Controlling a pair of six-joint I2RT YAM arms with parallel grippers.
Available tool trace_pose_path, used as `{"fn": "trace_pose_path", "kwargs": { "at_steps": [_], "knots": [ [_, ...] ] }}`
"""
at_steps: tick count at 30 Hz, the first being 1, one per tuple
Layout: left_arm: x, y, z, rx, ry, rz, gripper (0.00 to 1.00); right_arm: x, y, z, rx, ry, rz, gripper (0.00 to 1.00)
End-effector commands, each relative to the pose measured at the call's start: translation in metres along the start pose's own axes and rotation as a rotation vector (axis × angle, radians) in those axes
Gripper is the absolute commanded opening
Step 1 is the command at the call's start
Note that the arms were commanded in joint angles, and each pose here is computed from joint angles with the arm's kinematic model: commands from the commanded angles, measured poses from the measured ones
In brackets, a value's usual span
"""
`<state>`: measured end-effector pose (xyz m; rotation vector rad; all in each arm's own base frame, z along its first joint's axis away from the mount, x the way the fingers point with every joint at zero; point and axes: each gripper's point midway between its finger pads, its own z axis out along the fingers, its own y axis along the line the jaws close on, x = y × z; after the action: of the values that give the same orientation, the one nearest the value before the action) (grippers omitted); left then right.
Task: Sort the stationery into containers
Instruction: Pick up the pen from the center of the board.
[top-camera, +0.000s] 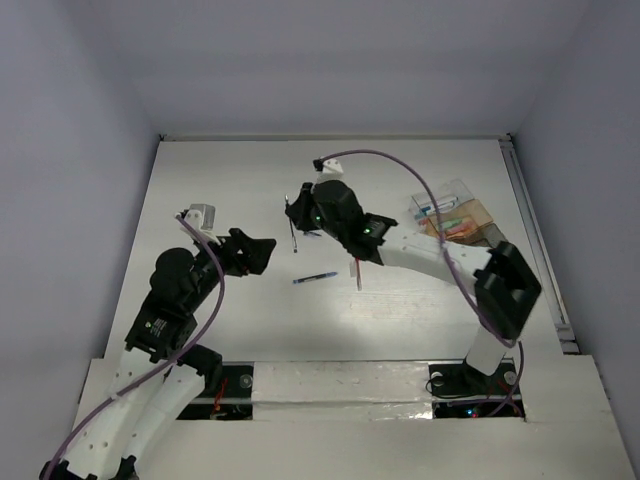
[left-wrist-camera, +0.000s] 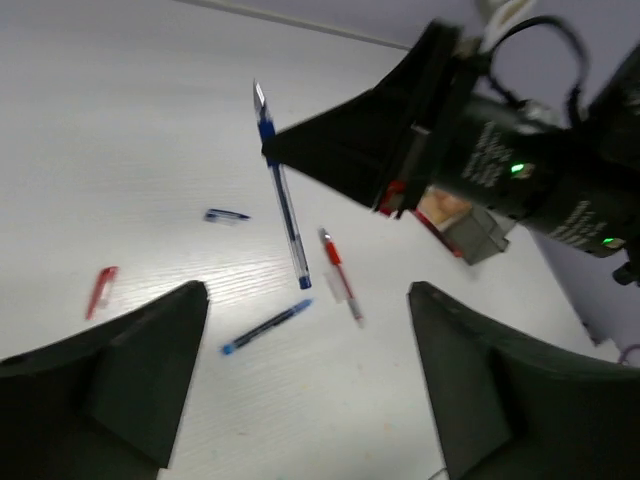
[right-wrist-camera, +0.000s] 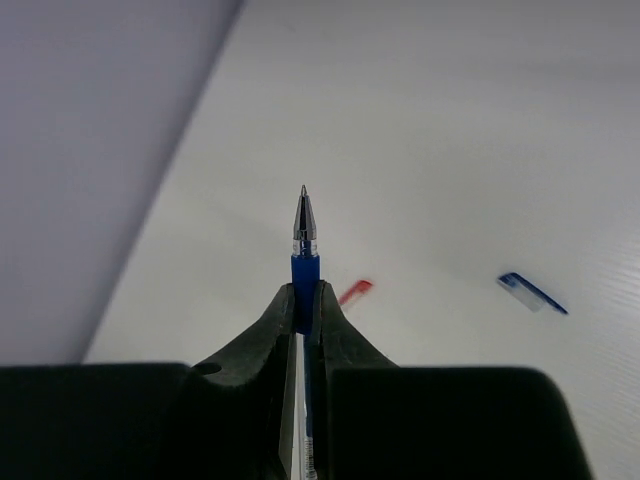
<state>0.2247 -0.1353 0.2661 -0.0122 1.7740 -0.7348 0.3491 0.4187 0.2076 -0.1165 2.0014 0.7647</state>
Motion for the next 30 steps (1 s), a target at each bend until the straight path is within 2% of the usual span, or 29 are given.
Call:
{"fn": "trace_pose_path", "kwargs": {
  "at_steps": [1,3,4,5,14,17,23,27,29,30],
  "knots": [
    [0.007,-0.032,0.004,0.177,0.026,-0.070,0.72,-0.054,0.038,-0.035,-0.203,-0.187,0.107,0.00],
    [0.012,-0.038,0.006,0.226,0.028,-0.105,0.54,-0.053,0.039,-0.053,-0.246,-0.191,0.121,0.00],
    [0.012,-0.041,0.010,0.243,0.022,-0.137,0.42,-0.054,0.043,-0.064,-0.284,-0.195,0.127,0.00],
    [0.014,-0.044,0.010,0.261,0.033,-0.164,0.40,-0.054,0.046,-0.068,-0.304,-0.194,0.131,0.00],
    [0.021,-0.050,0.032,0.326,0.042,-0.231,0.42,-0.053,0.058,-0.089,-0.404,-0.180,0.144,0.00],
    [0.036,-0.048,0.039,0.339,0.083,-0.248,0.42,-0.050,0.059,-0.089,-0.416,-0.174,0.145,0.00],
    [0.038,-0.042,0.044,0.309,0.075,-0.251,0.41,-0.048,0.063,-0.091,-0.444,-0.165,0.158,0.00],
    [0.035,-0.042,0.045,0.312,0.064,-0.252,0.35,-0.041,0.071,-0.092,-0.496,-0.134,0.175,0.00],
    [0.037,-0.042,0.046,0.309,0.073,-0.255,0.23,-0.040,0.072,-0.091,-0.499,-0.130,0.182,0.00],
    [0.038,-0.041,0.046,0.307,0.076,-0.254,0.23,-0.040,0.071,-0.091,-0.498,-0.129,0.182,0.00]
  ]
}}
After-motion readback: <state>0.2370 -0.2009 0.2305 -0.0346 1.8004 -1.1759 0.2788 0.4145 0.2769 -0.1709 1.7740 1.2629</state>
